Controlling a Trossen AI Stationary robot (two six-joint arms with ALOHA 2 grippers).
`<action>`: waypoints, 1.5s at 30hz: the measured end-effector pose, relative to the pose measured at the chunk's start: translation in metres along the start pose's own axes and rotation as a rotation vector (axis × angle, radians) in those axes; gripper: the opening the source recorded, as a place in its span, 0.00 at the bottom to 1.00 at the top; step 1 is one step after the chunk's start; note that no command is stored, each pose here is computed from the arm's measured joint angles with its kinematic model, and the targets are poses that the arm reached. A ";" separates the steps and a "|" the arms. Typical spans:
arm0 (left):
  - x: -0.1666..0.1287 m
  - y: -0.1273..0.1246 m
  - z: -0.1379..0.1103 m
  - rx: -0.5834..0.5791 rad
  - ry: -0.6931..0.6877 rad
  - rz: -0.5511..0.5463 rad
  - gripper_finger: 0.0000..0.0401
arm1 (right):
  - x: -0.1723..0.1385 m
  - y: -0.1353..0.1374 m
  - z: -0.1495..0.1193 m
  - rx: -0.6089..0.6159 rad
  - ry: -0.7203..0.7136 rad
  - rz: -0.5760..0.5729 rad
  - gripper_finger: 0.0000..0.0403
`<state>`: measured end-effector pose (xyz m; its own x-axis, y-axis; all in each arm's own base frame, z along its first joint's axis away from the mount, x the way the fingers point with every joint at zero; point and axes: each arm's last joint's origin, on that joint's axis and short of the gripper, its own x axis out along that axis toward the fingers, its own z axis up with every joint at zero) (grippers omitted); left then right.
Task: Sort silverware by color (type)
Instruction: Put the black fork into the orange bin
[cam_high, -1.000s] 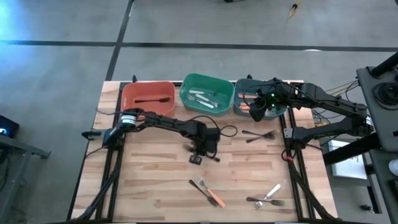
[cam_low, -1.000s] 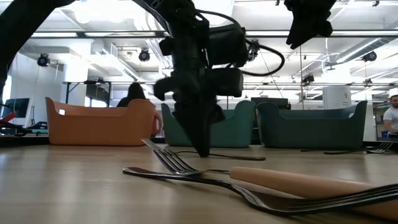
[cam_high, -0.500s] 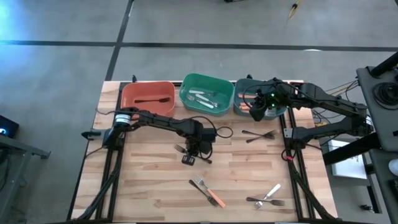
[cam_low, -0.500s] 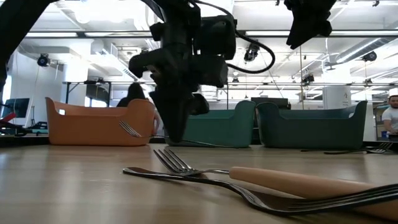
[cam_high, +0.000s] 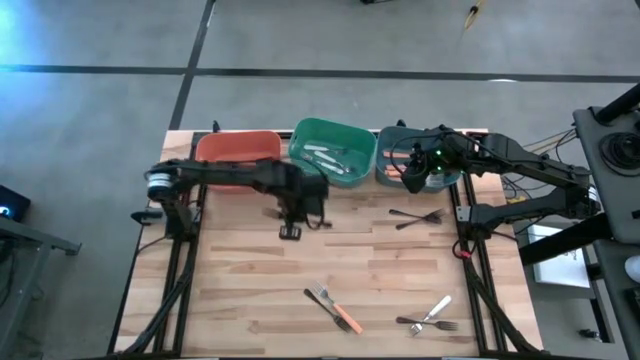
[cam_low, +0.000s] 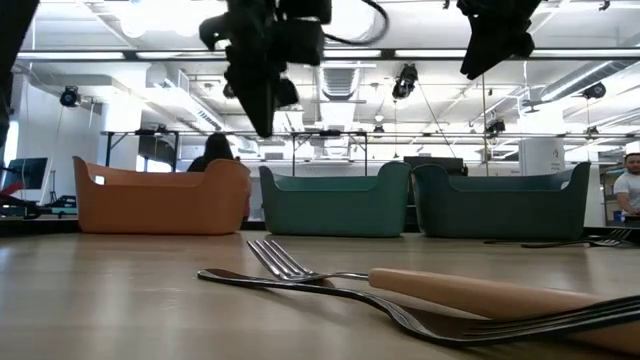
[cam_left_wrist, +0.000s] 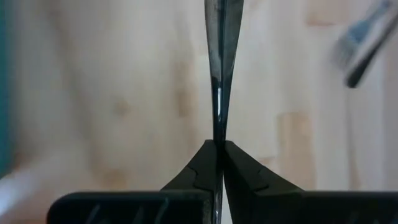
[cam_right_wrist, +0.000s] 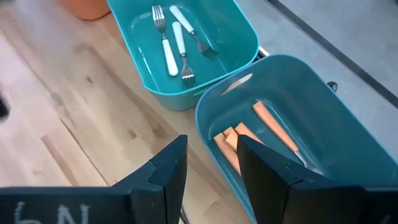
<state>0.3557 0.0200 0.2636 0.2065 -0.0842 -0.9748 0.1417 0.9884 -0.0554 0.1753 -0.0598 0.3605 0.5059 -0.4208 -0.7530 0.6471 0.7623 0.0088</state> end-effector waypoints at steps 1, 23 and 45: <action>-0.009 0.005 -0.004 -0.019 -0.007 0.029 0.00 | 0.000 0.000 0.000 -0.003 0.000 0.000 0.33; -0.078 0.137 -0.125 -0.383 0.201 0.333 0.00 | 0.000 0.000 0.000 0.026 -0.002 0.000 0.33; -0.035 0.147 -0.168 -0.633 0.288 0.179 0.23 | 0.000 0.000 0.000 0.060 -0.002 0.000 0.33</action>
<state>0.2061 0.1893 0.2534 -0.1017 0.0369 -0.9941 -0.4772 0.8750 0.0813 0.1754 -0.0599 0.3606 0.5071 -0.4214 -0.7519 0.6799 0.7317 0.0485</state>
